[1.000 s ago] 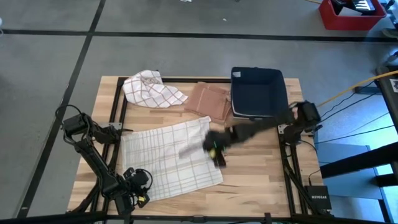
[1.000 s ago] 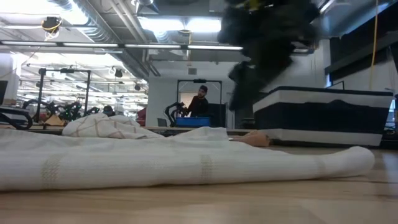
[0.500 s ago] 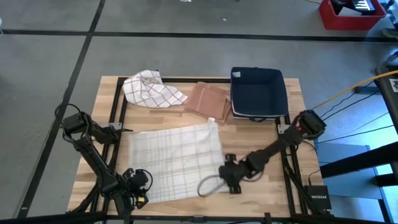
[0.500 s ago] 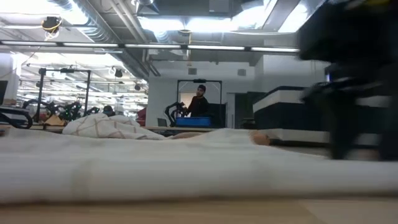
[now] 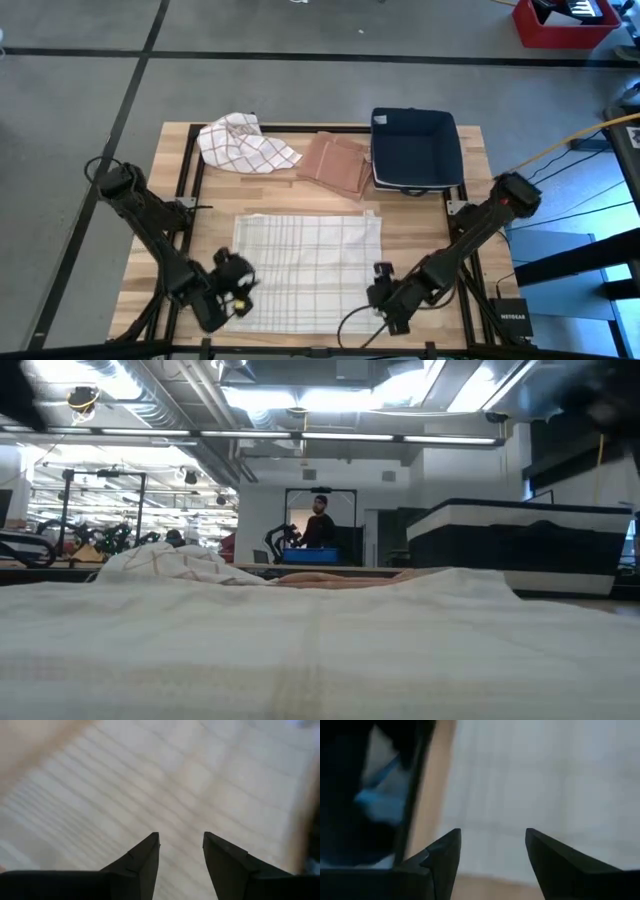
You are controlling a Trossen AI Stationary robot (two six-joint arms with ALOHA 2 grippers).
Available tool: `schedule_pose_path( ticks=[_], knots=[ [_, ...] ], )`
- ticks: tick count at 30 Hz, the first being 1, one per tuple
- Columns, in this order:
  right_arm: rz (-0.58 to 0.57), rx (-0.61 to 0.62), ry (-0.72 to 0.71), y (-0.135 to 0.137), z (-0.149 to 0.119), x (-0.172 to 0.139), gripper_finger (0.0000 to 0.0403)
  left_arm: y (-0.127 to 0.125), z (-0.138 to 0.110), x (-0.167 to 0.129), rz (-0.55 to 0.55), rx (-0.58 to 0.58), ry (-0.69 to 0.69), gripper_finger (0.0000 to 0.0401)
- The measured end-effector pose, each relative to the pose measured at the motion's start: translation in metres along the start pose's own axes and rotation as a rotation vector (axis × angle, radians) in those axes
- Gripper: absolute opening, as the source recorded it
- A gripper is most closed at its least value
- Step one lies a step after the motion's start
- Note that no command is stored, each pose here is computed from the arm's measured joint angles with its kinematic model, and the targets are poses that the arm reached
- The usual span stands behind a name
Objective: Fold towel
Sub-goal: Fold the bottom white towel
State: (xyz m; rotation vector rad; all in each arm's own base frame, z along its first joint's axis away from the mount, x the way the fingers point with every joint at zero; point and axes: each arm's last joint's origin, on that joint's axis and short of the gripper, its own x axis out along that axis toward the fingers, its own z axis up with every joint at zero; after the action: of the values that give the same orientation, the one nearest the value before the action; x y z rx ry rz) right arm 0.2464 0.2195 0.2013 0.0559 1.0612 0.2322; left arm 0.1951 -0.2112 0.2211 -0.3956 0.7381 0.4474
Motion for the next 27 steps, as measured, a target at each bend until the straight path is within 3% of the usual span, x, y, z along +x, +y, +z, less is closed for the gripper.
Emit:
schedule_pose_path(
  ticks=[4, 9, 12, 16, 21, 27],
  knots=[
    [-0.252, -0.048, -0.113, -0.029, 0.002, -0.014, 0.0225, 0.027, 0.026, 0.026, 0.212, 0.051, 0.020, 0.0145],
    [-0.444, 0.108, -0.116, -0.089, -0.011, -0.005, 0.0225, 0.070, 0.043, 0.068, 0.397, 0.021, 0.157, 0.0145],
    [-0.467, 0.198, -0.114, -0.118, -0.020, 0.005, 0.0225, 0.087, 0.043, 0.086, 0.399, 0.010, 0.279, 0.0145],
    [-0.456, 0.273, -0.078, -0.144, -0.033, 0.016, 0.0225, 0.097, 0.039, 0.098, 0.389, 0.024, 0.265, 0.0145],
    [-0.484, 0.322, -0.084, -0.159, -0.043, 0.019, 0.0225, 0.117, 0.026, 0.105, 0.455, 0.042, 0.275, 0.0145],
    [-0.523, 0.414, -0.050, -0.167, -0.067, 0.025, 0.0225, 0.145, 0.000, 0.107, 0.572, -0.077, 0.262, 0.0145]
  ],
)
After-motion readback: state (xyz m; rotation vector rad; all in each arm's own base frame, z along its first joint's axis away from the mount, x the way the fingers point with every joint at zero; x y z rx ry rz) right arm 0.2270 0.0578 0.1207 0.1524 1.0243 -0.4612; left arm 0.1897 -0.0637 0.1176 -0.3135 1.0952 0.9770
